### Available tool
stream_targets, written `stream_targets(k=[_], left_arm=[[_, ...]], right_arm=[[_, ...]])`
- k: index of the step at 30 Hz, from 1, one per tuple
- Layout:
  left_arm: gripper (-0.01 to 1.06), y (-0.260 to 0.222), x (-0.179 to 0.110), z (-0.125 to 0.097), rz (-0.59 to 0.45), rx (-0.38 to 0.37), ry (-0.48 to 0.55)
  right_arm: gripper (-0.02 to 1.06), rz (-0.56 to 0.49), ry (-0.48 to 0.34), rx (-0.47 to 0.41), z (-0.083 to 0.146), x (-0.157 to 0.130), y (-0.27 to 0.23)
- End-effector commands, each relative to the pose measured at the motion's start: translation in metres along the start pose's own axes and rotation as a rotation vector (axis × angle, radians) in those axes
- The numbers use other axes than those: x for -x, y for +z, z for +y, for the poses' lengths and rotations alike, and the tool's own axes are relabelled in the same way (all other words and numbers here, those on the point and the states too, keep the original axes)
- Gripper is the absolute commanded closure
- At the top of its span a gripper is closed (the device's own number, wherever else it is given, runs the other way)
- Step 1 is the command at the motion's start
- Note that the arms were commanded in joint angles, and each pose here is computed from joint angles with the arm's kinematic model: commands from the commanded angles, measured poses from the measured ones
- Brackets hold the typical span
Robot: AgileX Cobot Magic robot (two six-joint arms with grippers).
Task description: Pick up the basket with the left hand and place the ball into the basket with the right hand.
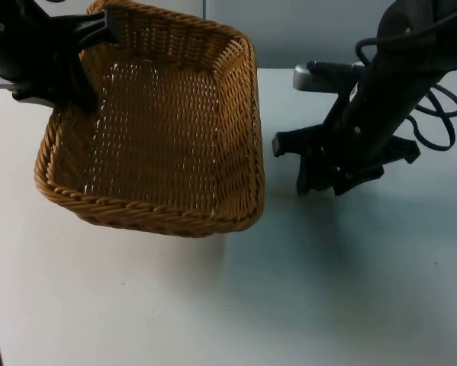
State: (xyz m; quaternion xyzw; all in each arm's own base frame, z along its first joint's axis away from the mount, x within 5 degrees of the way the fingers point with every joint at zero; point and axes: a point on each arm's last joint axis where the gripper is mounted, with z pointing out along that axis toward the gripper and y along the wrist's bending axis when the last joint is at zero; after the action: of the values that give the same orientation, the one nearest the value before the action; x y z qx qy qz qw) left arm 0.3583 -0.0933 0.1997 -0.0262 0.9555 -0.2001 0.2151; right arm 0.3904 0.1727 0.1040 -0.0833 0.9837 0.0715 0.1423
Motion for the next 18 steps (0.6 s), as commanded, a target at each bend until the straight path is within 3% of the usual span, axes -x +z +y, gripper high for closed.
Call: stream_targets(k=[1,8,14,17,18], left_arm=[[1.05,-0.003,0.002,-0.001,-0.024,-0.007,-0.013],[1.05,-0.003,0.002,-0.001,-0.024,-0.007,-0.013],[1.05,-0.003,0.002,-0.001,-0.024,-0.007,-0.013],[1.05,-0.003,0.002,-0.001,-0.026,-0.007,-0.014],[1.05,-0.003,0.002,-0.001,-0.026,-0.007,-0.014]], right_arm=[[1.05,-0.068,-0.032,-0.009,0.000,0.012,-0.017],[1.05,-0.231,-0.091,-0.050,0.006,0.049,-0.082],[1.05,-0.323,-0.094,-0.040,0.012,0.068,-0.129],[1.05,-0.293,-0.140,0.084,0.031,0.068,-0.148],[1.05,-0.293,-0.140,0.084,0.031,0.068,-0.148]])
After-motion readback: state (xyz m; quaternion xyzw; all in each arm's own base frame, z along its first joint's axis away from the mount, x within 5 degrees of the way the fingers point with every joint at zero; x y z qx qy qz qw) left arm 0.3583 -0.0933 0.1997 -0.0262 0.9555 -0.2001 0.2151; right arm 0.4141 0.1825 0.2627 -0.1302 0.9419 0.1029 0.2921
